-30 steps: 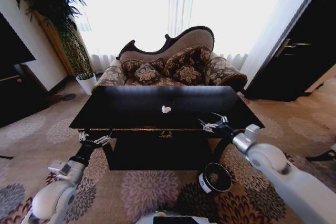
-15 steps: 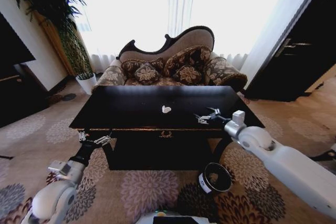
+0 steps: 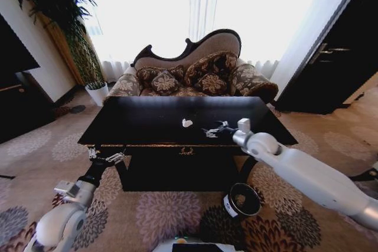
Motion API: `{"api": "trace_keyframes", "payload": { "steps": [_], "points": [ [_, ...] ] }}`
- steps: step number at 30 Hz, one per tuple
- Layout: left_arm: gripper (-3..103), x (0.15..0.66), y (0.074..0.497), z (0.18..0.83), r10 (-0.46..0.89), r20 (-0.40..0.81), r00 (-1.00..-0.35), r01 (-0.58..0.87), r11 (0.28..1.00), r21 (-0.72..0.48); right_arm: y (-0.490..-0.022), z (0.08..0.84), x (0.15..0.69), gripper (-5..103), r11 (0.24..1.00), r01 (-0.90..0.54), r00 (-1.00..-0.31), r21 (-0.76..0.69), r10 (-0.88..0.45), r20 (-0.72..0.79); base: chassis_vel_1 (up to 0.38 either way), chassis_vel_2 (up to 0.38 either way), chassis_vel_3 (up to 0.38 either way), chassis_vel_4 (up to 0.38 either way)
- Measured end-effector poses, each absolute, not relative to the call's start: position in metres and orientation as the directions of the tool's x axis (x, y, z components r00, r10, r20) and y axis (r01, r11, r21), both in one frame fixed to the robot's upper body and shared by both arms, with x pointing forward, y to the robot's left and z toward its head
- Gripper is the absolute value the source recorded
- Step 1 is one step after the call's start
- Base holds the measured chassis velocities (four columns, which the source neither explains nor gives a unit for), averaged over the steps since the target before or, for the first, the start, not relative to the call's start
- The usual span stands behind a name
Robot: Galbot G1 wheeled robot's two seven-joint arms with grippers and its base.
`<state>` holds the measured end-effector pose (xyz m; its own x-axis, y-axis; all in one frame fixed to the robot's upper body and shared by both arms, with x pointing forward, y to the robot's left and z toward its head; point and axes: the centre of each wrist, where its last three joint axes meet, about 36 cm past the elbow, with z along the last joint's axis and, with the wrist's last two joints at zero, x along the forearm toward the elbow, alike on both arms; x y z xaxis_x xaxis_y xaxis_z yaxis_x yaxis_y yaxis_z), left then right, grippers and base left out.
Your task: Move to the front of the table and place the trash on the table into the trash bin.
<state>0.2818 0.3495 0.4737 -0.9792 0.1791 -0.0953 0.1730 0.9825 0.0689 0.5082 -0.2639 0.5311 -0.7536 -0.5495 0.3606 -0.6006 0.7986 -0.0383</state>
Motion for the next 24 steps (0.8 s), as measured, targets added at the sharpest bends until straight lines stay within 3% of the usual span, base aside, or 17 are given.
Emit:
{"api": "trace_keyframes", "payload": {
  "steps": [10, 24],
  "points": [
    [100, 0.282, 0.350, 0.474, 0.179, -0.095, -0.979, 0.173, 0.982, 0.069, -0.220, 0.541, 0.545, 100, 0.768, -0.636, -0.738, -0.076, -0.577, 0.349, 0.000, 0.000, 0.000, 0.000],
    [100, 0.282, 0.349, 0.474, 0.179, -0.095, -0.979, 0.173, 0.983, 0.069, -0.192, 0.531, 0.556, 100, 0.749, -0.659, -0.716, -0.076, -0.593, 0.369, 0.000, 0.000, 0.000, 0.000]
  ]
}}
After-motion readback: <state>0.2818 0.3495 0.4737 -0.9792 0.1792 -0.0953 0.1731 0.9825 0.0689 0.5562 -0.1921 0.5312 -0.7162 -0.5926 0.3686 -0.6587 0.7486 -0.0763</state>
